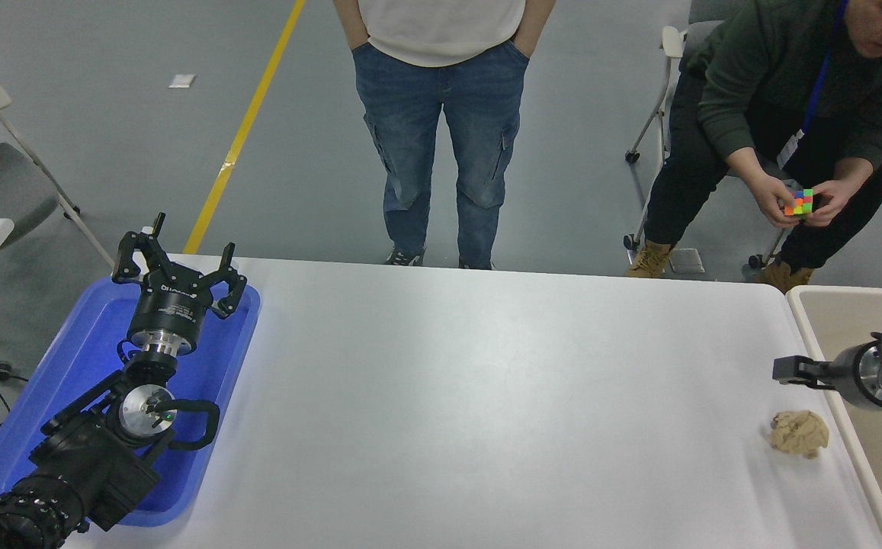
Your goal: Pick up paper ball place in dustbin
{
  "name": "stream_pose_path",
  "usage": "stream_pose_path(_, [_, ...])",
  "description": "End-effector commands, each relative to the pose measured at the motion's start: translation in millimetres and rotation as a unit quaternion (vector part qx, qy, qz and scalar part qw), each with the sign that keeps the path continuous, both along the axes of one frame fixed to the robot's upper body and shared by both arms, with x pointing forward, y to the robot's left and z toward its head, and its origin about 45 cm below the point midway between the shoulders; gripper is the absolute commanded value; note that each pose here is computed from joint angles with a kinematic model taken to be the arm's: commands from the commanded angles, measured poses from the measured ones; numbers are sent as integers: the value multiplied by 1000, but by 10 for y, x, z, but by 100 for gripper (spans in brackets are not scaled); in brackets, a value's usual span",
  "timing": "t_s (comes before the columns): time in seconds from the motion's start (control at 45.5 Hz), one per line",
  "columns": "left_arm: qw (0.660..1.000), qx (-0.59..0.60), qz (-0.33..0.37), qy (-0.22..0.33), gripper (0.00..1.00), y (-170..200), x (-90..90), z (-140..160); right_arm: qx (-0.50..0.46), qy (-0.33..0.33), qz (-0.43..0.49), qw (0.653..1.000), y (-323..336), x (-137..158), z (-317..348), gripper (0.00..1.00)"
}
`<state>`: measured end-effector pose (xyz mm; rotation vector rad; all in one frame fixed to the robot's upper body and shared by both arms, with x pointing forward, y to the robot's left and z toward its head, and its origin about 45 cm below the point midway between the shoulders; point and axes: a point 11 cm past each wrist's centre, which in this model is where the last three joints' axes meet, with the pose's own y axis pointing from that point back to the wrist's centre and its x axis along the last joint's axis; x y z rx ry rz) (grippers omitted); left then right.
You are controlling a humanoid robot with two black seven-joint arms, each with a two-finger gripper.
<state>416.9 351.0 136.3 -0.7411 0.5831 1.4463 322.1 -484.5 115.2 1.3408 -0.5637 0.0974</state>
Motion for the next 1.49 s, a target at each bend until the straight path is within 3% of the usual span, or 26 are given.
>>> stream_pose_path(0.0, [1000, 0, 0, 0, 100, 0, 0, 0, 3, 2, -12, 1000, -42, -133, -159, 100])
stream_pose_path(1.055, [1000, 0, 0, 0, 100, 0, 0, 0, 3, -12, -29, 1000, -44, -308, -583, 97])
stream_pose_path(1.165, [1000, 0, 0, 0, 100, 0, 0, 0, -4, -32, -24, 999, -54, -300, -589, 81])
stream_pose_path(1.319, [1000, 0, 0, 0, 100, 0, 0, 0, -13, -38, -7, 999, -38, -335, -627, 28])
stream_pose_path(1.473, [1000, 0, 0, 0, 100, 0, 0, 0, -11, -30, 29, 999, 29, -327, -642, 0])
